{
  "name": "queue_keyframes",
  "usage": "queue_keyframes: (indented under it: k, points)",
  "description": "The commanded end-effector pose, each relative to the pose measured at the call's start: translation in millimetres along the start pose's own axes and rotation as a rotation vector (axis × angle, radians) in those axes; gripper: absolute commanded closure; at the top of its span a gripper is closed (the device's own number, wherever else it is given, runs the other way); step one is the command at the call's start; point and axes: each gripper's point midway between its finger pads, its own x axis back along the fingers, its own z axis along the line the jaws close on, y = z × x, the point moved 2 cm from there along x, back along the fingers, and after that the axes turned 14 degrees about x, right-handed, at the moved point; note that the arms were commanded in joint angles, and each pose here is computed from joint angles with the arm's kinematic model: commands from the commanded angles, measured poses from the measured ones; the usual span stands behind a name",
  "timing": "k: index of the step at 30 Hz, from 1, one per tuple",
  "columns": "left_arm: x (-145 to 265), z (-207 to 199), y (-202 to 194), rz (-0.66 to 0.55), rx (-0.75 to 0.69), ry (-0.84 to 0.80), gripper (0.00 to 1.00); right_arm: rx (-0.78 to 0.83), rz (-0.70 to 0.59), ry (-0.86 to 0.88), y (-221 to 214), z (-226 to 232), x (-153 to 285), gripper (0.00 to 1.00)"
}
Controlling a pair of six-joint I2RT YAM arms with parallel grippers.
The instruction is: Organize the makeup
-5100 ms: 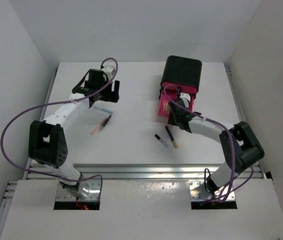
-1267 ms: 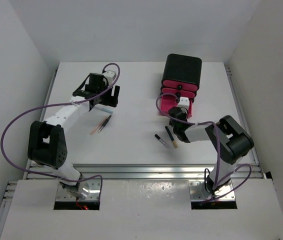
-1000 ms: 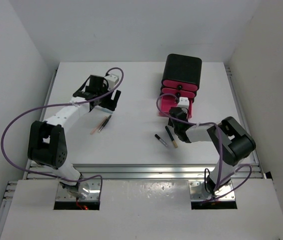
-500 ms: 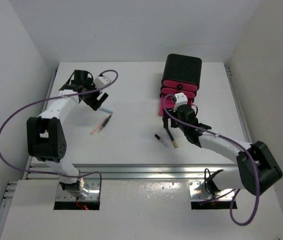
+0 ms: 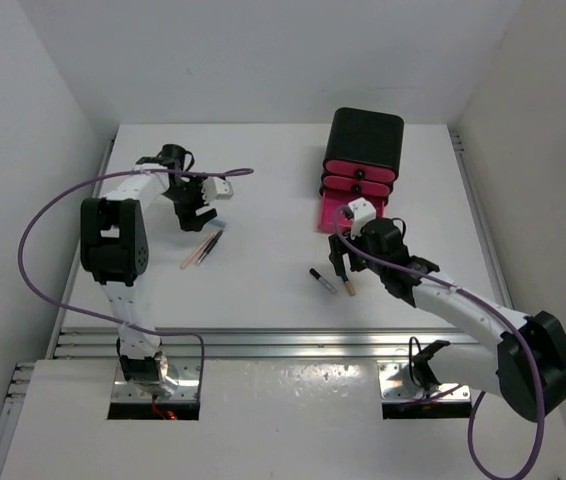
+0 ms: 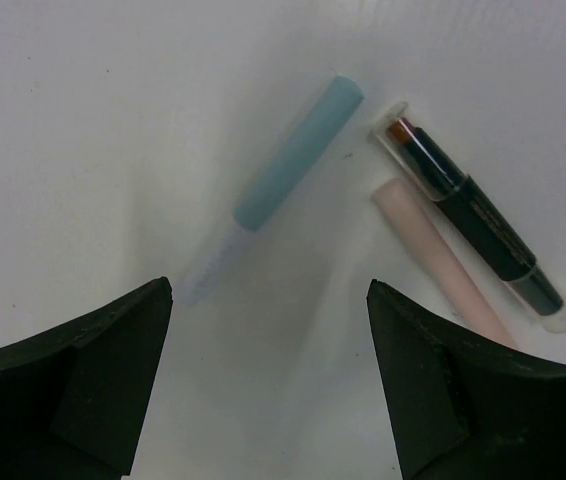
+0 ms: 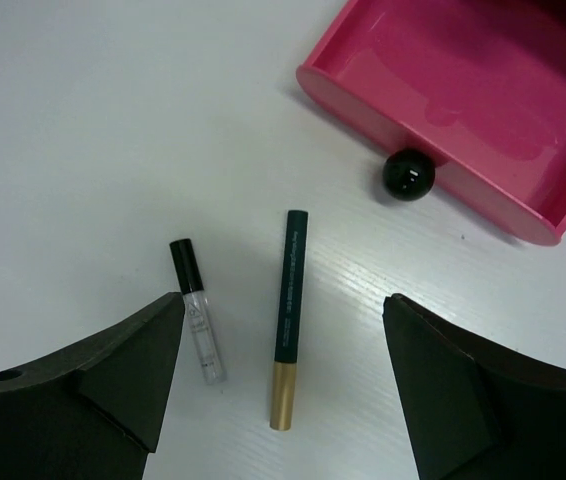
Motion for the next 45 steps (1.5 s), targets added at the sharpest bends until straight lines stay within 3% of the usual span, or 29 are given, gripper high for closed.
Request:
queue_keyframes:
  k: [1,4,12,21,30,32,35,39,45]
  points:
    - [-8,11,15,0.003,-0.066,-0.002,0.16,-0.018,-0.027,0.013,5,2,6,0.19]
    - [-11,22,20,0.001,0.002,0.022,0.16,-0.026,-0.023,0.022,2,3,9,0.19]
    - [-24,18,16,0.044,-0.02,0.017,0.18,-0.037,-0.012,0.015,-6,3,12,0.19]
    - [-51,15,-14,0.222,-0.026,0.03,0.54,-0.03,-0.031,-0.019,0,-2,15,0.19]
    - [-62,24,-18,0.26,0.105,0.101,0.92,-0.017,-0.035,-0.049,-1,-8,17,0.19]
    - [-58,31,-10,0.239,0.166,0.147,1.0,-0.015,-0.039,-0.051,1,-9,17,0.19]
    - [-48,43,10,0.195,0.212,0.201,1.0,-0.016,-0.038,-0.056,1,-9,17,0.19]
    - [-10,43,61,0.009,0.222,0.215,1.0,-0.034,-0.034,-0.099,0,-16,18,0.18]
    - [12,-15,159,-0.146,-0.063,0.182,1.0,-0.112,-0.032,-0.218,-13,-36,29,0.14]
